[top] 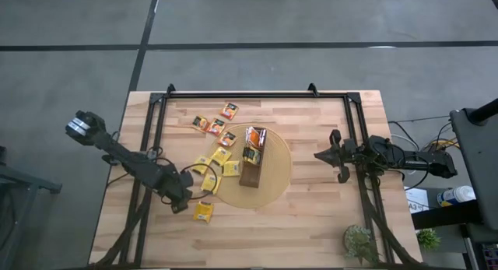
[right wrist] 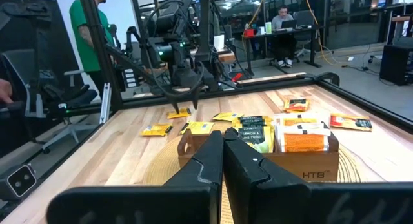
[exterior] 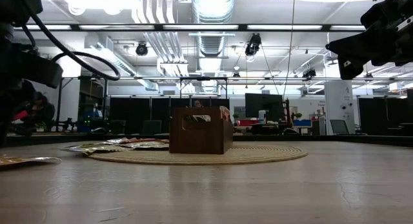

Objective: Pick & Place Tea
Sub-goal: Put the orange tea bag into the bottom section of the wooden organizer

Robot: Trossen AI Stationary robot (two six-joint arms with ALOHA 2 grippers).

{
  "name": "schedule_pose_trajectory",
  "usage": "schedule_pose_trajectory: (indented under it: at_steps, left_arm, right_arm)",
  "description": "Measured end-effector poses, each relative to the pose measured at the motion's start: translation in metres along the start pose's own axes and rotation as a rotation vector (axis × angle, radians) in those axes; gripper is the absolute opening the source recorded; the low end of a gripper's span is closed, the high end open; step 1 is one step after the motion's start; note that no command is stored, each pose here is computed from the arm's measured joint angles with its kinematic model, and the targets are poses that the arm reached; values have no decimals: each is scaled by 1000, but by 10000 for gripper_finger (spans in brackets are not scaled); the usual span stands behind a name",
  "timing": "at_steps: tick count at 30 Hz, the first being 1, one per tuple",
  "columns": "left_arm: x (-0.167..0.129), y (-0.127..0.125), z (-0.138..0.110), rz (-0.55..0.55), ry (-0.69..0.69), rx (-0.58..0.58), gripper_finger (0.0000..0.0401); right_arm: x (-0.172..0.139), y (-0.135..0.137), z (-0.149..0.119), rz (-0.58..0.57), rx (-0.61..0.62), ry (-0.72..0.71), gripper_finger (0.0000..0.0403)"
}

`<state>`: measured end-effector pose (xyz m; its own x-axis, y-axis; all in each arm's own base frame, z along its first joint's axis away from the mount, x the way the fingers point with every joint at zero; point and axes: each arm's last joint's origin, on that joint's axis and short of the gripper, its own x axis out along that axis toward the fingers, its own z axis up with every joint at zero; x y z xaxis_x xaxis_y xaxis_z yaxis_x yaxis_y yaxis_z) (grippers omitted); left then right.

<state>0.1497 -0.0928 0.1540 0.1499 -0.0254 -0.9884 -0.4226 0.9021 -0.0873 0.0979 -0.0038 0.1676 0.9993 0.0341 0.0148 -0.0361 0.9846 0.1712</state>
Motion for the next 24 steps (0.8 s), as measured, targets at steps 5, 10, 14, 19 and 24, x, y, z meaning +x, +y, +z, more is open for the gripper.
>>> schedule_pose_trajectory:
  at_steps: [5, 10, 14, 19, 24]
  left_arm:
    - [-4, -2, 1, -23, 14, 4, 264]
    - [-11, -6, 4, -32, 9, 35, 264]
    - [-13, -7, 4, -35, 7, 54, 264]
    - [-13, -4, 2, -16, 50, 65, 264]
    - [-13, -1, -1, -5, 100, 69, 264]
  right_arm:
    - [0, 0, 0, 0, 0, 0, 9]
    - [0, 0, 0, 0, 1, 0, 9]
    - [0, 0, 0, 0, 0, 0, 9]
    - [0, 0, 0, 0, 0, 0, 9]
    - [0, 0, 0, 0, 1, 0, 9]
